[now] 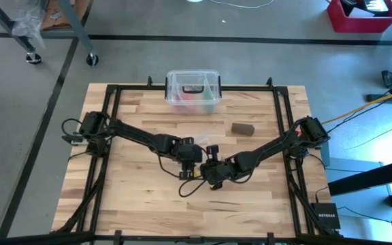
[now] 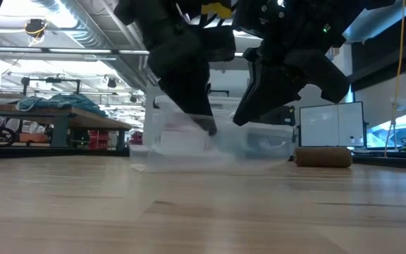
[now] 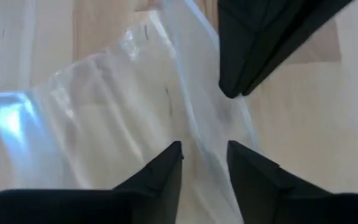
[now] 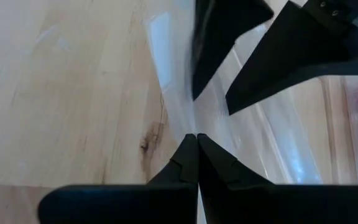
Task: Roll bandage
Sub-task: Open the transparent zip bag
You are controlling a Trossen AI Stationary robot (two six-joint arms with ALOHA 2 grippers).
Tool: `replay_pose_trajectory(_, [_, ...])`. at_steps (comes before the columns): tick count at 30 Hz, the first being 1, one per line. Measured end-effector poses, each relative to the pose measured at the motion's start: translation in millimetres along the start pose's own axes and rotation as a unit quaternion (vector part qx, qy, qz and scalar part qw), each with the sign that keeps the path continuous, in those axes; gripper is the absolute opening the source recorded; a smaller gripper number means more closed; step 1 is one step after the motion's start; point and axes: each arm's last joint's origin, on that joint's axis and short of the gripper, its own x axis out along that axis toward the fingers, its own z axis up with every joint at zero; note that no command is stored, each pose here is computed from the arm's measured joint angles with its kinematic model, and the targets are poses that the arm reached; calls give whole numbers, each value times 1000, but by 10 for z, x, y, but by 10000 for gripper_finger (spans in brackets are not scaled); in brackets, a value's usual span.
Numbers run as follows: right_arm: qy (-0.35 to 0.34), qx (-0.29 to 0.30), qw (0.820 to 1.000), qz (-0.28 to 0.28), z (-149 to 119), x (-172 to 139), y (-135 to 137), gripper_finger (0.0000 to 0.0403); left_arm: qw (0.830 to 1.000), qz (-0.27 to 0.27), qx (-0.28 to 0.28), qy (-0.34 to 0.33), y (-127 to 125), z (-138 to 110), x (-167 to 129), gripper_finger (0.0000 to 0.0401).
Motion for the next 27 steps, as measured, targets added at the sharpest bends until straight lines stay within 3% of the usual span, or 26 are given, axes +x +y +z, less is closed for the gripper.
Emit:
replay_pose_trajectory(7, [-1, -1, 1000, 0, 2, 0, 0, 1, 1000, 25, 12, 6, 89, -7, 17, 9])
replay_pose_trajectory(13, [-2, 0, 1000, -1, 4, 1, -2, 1, 987, 154, 32, 23, 96, -3, -199, 5])
replay_pose_trajectory(18, [-3, 0, 1000, -3, 7, 0, -3, 1, 971, 234, 43, -23, 16, 63, -515, 6])
replay_pose_trajectory(22, [-4, 2, 1000, 12, 12, -1, 5, 1, 966, 245, 56, -58, -84, 98, -748, 3])
replay_pose_trajectory(27, [-4, 19, 999, 33, 11, -3, 20, 10, 965, 241, 72, -75, -152, 117, -821, 3])
